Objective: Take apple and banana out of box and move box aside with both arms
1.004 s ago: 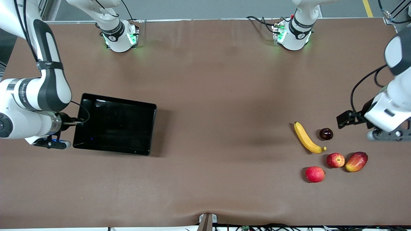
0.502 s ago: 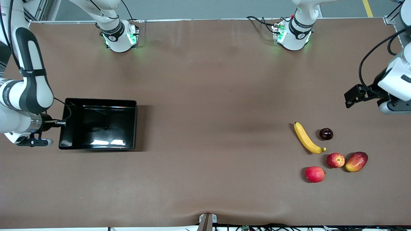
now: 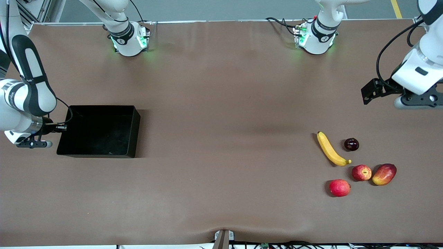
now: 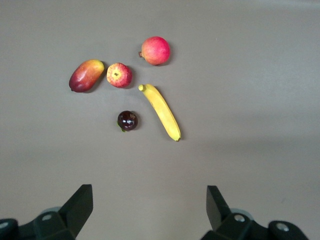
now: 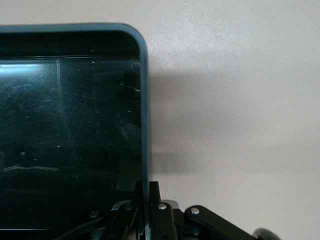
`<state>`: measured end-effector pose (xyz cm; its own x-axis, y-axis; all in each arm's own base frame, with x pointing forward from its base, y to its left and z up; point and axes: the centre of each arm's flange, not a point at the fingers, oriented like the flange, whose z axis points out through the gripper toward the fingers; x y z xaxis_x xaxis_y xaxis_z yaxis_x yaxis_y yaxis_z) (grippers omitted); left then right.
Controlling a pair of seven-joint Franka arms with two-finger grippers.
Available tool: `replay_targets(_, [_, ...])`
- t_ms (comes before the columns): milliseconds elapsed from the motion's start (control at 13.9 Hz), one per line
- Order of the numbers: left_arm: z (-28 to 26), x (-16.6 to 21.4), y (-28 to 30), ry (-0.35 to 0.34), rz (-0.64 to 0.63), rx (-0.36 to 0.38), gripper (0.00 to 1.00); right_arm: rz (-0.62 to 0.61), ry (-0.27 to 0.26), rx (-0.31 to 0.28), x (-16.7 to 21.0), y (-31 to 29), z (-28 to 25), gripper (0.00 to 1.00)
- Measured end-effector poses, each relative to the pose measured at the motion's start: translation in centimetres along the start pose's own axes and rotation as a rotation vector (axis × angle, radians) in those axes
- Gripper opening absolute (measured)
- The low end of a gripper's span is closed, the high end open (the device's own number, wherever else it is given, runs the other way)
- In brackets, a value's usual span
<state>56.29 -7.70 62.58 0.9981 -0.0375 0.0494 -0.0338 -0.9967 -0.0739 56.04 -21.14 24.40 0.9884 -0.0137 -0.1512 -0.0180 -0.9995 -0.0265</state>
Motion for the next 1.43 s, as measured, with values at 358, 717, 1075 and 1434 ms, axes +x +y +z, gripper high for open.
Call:
replay_targets(358, [0.1,-1.0,-0.4,-0.011,-0.011,-0.019,1.00,-0.034,-0.037,0.014,0.3,-0.6,-1.2,0.42])
replay_targets(717, [0.8,-1.2,-0.3,-0.027,-0.009,-0.017,1.00,-0.137,-0.026,0.038,4.5,-6.6,-16.7,0.92])
replay_targets(1075, [1.0,-1.5,-0.5,-0.033,-0.002,-0.015,1.00,-0.160,0.049,0.034,5.1,-14.3,-27.1,1.00])
replay_targets(1434, [1.1,-1.8,-1.1,-0.041,-0.010,-0.013,1.00,0.045,0.100,0.010,-2.4,-28.4,-37.3,1.00])
